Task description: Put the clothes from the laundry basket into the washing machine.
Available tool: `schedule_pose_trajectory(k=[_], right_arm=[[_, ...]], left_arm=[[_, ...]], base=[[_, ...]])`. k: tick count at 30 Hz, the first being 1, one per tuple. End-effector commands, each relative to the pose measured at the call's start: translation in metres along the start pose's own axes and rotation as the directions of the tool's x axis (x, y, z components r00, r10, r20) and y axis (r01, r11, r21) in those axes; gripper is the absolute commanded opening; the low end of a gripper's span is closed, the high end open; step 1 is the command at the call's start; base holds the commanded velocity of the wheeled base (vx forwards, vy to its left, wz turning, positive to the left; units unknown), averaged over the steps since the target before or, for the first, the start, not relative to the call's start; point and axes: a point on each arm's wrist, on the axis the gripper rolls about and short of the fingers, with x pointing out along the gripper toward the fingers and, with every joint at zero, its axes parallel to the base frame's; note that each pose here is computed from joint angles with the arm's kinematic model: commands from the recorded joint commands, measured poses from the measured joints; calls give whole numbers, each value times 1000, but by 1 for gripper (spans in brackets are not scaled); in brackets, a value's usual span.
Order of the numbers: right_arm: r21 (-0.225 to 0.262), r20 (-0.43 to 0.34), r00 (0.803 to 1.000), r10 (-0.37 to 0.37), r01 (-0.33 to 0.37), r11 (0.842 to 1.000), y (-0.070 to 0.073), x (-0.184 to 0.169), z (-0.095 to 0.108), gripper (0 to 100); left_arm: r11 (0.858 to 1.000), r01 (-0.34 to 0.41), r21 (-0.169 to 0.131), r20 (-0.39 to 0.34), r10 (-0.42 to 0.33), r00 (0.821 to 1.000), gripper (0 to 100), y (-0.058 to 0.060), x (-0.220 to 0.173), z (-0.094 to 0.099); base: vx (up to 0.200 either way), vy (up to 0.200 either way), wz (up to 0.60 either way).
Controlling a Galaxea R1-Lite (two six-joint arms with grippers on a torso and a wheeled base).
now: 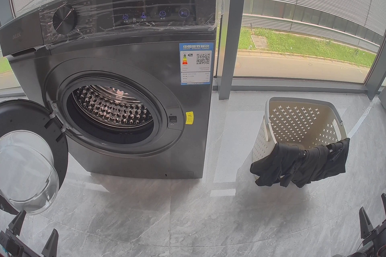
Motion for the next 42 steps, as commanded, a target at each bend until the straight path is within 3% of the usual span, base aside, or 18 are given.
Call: schedule_pose_trajectory(k=[1, 8, 42], right_arm=[[0, -2, 1000, 1, -1, 1000, 0, 0, -5, 100], [0, -2, 1000, 1, -1, 1000, 0, 0, -5, 100], [0, -2, 1000, 2, -2, 1000, 0, 0, -5, 100]], left_arm=[[1000, -1, 0, 1, 1, 1000, 100, 0, 0, -5], [1000, -1, 0, 1, 1, 1000, 100, 0, 0, -5], [1000, 1, 0, 1, -1, 1000, 100, 0, 0, -5]], base=[[0, -200, 0], [0, -200, 0], [0, 0, -53]])
